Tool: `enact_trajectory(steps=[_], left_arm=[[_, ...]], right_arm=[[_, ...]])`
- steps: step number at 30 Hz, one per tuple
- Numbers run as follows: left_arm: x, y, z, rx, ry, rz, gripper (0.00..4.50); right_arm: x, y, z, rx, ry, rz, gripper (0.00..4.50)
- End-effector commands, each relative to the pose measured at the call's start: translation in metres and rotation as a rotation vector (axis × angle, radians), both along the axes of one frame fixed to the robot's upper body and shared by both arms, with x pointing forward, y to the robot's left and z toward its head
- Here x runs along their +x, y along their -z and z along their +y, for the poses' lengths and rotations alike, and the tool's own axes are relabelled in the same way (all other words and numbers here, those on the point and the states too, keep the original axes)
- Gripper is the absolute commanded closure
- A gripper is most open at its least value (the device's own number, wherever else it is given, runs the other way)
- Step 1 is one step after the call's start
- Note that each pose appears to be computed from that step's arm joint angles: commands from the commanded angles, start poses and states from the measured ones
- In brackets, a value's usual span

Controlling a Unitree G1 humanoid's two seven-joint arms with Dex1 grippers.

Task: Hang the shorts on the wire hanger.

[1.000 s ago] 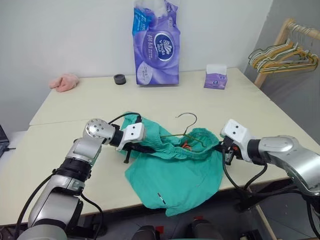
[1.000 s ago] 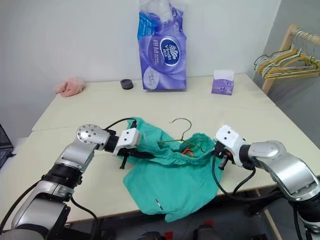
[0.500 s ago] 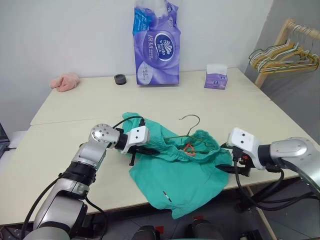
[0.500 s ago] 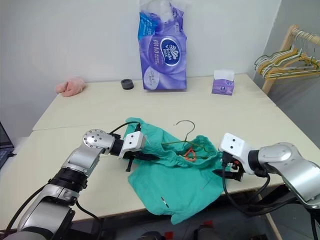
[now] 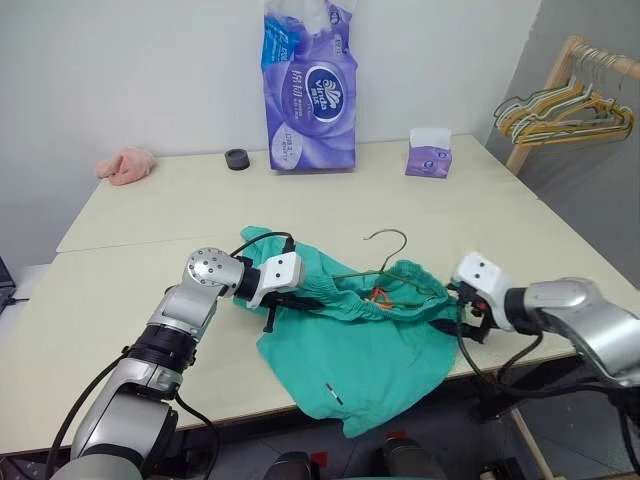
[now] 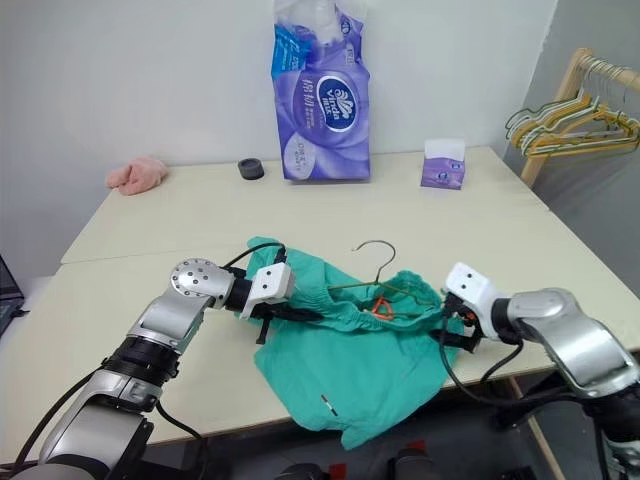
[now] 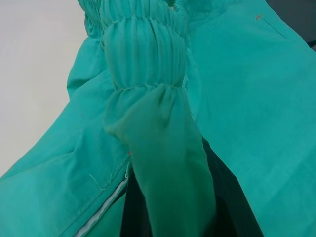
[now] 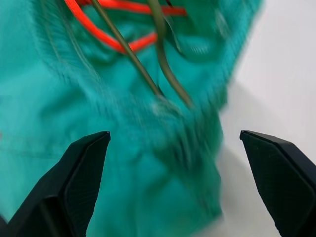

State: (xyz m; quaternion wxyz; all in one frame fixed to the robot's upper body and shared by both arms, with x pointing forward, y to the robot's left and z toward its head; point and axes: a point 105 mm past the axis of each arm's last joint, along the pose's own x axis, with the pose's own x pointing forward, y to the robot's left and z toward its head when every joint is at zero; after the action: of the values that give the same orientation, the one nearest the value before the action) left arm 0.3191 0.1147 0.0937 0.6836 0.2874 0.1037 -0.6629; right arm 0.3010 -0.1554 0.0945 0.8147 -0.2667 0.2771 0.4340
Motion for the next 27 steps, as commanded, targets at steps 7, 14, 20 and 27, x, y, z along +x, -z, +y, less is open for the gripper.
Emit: enact_trajectory(steps=[7, 14, 20, 27], left_arm=[[0.003, -0.017, -0.006, -0.038, 0.011, -0.047, 4.49], [0.001, -0.018, -0.008, -0.059, 0.013, -0.039, 4.49], [0.0, -0.021, -0.012, -0.085, 0.016, -0.044, 4.49], [0.005, -0.029, -0.016, -0.162, -0.039, 0.0, 3.77]], right_arm=[[0.011, 0.008, 0.012, -0.077, -0.13, 0.005, 0.38], [0.002, 0.008, 0.016, -0.082, -0.175, 0.022, 2.67], [-0.001, 0.004, 0.02, -0.072, -0.19, 0.016, 4.5], [-0.003, -0.003, 0.025, -0.063, -0.214, 0.003, 4.5]])
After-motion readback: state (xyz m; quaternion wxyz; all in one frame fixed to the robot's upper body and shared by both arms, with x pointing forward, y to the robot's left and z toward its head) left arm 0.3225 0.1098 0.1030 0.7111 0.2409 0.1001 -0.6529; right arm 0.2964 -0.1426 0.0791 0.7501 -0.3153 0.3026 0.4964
